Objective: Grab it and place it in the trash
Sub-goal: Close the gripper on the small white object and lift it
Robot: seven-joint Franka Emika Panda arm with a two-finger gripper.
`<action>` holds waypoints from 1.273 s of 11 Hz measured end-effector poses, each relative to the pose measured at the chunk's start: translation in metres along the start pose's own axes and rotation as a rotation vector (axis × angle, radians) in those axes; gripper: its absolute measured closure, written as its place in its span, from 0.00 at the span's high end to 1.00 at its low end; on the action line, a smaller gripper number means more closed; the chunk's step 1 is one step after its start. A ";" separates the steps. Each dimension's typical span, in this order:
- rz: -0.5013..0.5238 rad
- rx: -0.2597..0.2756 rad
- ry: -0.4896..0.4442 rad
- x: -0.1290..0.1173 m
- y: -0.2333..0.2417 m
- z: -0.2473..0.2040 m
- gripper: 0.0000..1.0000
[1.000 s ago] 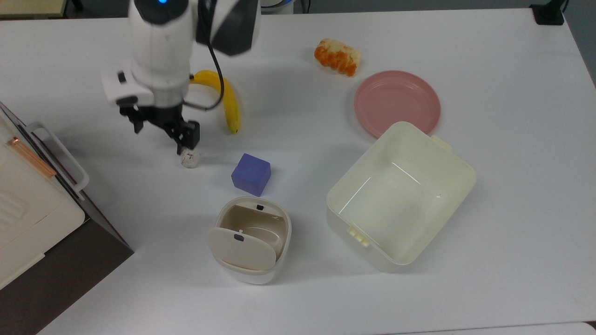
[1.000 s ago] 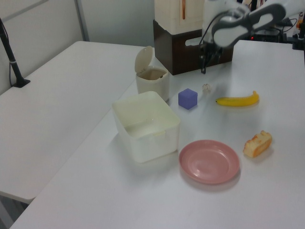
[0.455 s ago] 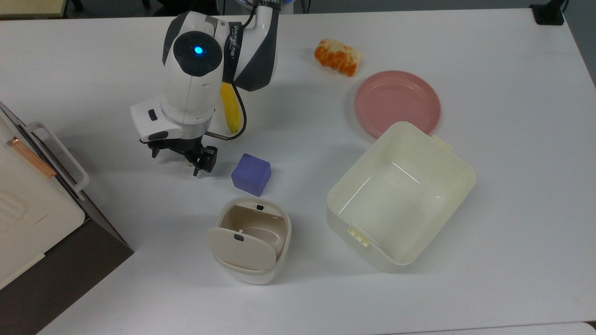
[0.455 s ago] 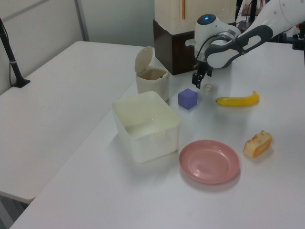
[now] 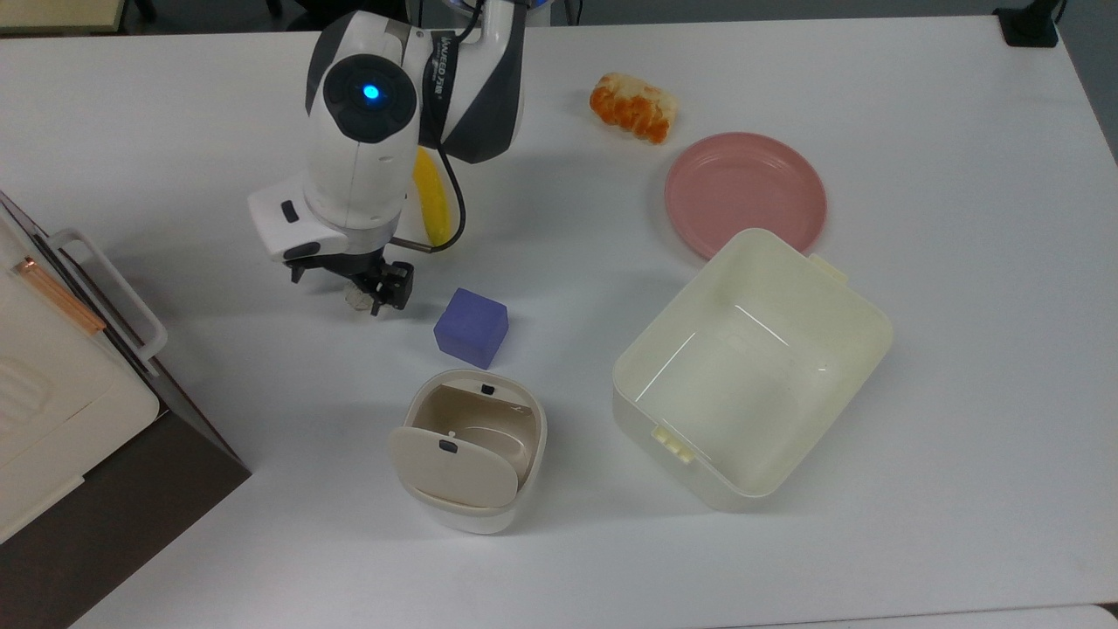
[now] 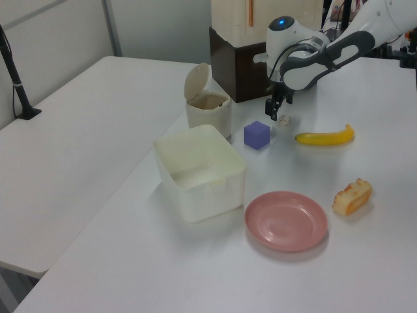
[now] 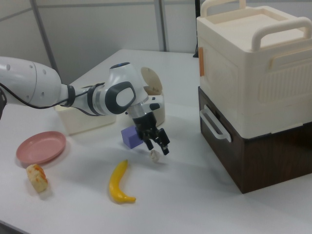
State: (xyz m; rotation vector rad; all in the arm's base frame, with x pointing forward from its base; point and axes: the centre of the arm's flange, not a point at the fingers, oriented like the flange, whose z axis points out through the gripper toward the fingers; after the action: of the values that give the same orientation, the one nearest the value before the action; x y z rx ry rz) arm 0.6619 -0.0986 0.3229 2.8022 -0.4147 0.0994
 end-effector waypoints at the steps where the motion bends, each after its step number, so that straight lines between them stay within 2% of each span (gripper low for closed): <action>1: -0.021 -0.001 -0.035 -0.005 -0.006 0.000 1.00; 5: -0.074 0.004 -0.069 -0.012 -0.016 -0.003 0.96; 6: -0.082 0.004 -0.071 -0.011 -0.015 -0.002 0.87; 7: -0.084 0.004 -0.074 -0.012 -0.013 -0.001 0.72; 8: -0.082 0.003 -0.076 -0.012 -0.012 0.000 0.51; 10: -0.072 0.003 -0.077 -0.012 -0.010 0.000 0.21; 11: -0.069 0.003 -0.077 -0.012 -0.010 0.000 0.11; 14: -0.084 0.010 -0.058 -0.007 -0.007 -0.010 0.11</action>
State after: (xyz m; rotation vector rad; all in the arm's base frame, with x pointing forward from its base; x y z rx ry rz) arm 0.6568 -0.0874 0.3300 2.8332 -0.3103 0.0023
